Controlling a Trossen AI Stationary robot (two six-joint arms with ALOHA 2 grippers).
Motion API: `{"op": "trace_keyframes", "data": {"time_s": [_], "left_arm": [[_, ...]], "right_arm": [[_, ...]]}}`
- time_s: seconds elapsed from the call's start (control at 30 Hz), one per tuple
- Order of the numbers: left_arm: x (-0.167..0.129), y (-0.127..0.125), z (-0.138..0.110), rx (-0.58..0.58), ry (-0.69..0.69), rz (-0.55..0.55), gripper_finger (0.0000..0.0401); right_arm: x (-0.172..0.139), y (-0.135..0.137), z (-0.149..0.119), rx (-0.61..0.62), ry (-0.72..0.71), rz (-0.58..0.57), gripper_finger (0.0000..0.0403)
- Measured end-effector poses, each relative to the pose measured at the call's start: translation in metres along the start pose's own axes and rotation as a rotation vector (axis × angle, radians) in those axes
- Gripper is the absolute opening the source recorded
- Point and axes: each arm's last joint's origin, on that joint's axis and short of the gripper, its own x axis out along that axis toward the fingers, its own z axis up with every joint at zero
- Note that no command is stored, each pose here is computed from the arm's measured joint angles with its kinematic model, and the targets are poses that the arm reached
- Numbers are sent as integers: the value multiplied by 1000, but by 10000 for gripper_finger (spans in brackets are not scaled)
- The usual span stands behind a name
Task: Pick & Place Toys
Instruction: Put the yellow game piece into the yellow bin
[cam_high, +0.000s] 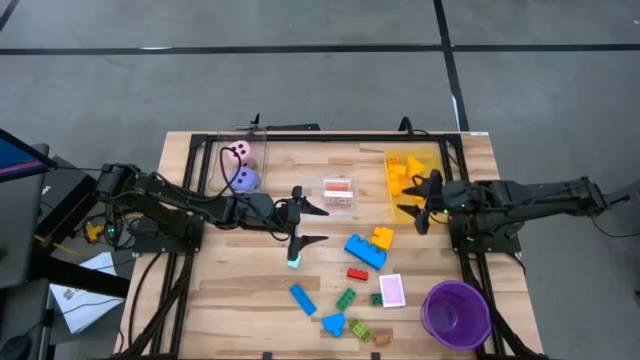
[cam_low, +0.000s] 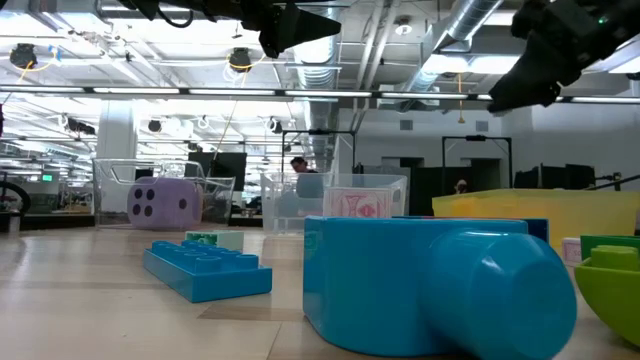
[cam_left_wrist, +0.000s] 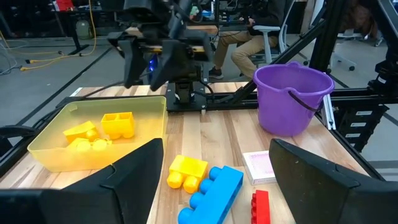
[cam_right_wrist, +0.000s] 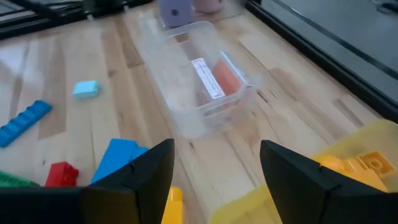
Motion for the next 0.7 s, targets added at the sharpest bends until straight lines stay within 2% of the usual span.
{"op": "trace_keyframes", "data": {"time_s": [0.3, 0.7], "left_arm": [[0, 0, 0, 0, 0, 0, 288], [0, -4, 0, -12, 0, -10, 288]], "right_arm": [[-3, 9, 5, -91, -68, 64, 230], [-3, 10, 5, -101, -73, 76, 230]]}}
